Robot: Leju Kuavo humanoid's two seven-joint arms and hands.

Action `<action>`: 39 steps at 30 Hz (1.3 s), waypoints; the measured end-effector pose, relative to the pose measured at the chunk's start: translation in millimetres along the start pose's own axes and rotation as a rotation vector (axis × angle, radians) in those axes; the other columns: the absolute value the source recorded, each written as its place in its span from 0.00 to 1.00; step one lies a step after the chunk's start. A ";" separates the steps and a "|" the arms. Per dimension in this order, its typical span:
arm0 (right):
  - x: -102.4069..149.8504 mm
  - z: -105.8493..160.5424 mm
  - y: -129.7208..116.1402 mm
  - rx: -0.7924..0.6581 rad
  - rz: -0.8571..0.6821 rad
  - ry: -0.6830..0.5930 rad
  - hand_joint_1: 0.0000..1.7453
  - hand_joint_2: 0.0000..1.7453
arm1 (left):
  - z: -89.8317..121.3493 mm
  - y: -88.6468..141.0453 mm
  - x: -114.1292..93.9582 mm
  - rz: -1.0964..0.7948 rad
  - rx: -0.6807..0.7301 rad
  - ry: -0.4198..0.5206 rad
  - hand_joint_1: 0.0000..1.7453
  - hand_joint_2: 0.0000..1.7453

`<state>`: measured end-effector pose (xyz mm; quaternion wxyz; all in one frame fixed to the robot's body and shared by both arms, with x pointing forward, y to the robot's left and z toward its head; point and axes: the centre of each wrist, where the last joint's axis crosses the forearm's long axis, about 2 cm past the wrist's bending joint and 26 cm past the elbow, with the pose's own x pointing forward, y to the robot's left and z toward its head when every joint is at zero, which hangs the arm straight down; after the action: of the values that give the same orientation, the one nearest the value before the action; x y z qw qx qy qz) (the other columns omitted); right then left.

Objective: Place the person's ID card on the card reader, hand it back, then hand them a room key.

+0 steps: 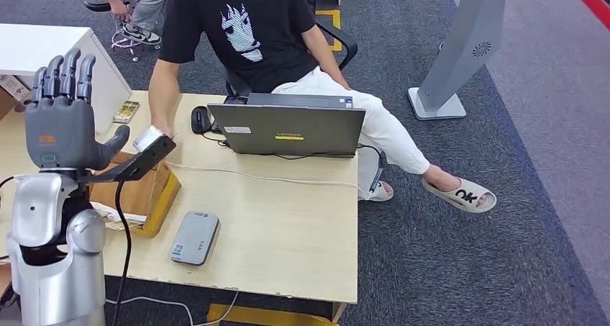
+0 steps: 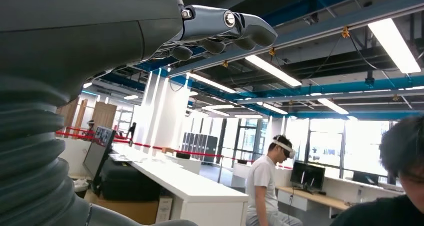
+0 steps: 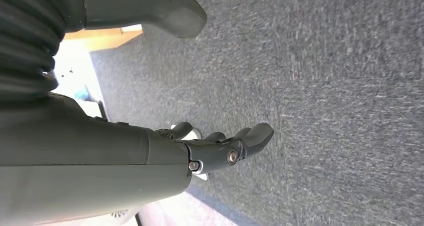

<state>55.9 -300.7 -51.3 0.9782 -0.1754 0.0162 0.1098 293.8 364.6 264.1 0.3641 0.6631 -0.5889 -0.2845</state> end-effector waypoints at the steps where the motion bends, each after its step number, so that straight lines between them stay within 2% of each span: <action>1: -0.4 0.6 0.7 0.002 -0.005 0.002 0.00 1.00 | 12.1 0.5 -1.4 -0.010 -0.014 -0.007 0.00 1.00; 5: -4.0 1.8 1.9 0.002 -0.016 0.009 0.00 1.00 | 60.7 3.1 -6.1 -0.043 -0.111 -0.012 0.00 1.00; 8: -4.9 2.4 1.8 0.000 -0.017 0.008 0.00 1.00 | 79.9 8.0 -7.7 -0.048 -0.140 -0.016 0.00 1.00; 19: -3.1 3.9 2.1 -0.002 -0.011 -0.002 0.00 1.00 | 91.3 16.5 -8.6 -0.058 -0.148 -0.014 0.00 1.00; 24: -3.8 3.8 2.3 0.000 -0.016 -0.009 0.00 1.00 | 105.6 22.1 -13.4 -0.088 -0.172 0.008 0.00 1.00; 30: -4.3 3.8 2.0 -0.001 -0.011 -0.021 0.00 1.00 | 127.3 25.7 -23.4 -0.148 -0.359 0.026 0.00 1.00; 35: -7.0 2.3 -1.0 -0.005 0.006 -0.017 0.00 1.00 | 151.5 24.5 -33.7 -0.228 -0.541 0.134 0.00 1.00; 39: -9.4 0.8 -3.6 -0.006 0.013 -0.006 0.00 1.00 | 159.5 24.8 -44.4 -0.292 -0.575 0.185 0.00 1.00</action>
<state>47.6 -305.7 -48.6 0.9770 -0.1780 0.0139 0.1167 144.6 383.9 190.7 0.5436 0.6337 -0.3478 -0.4266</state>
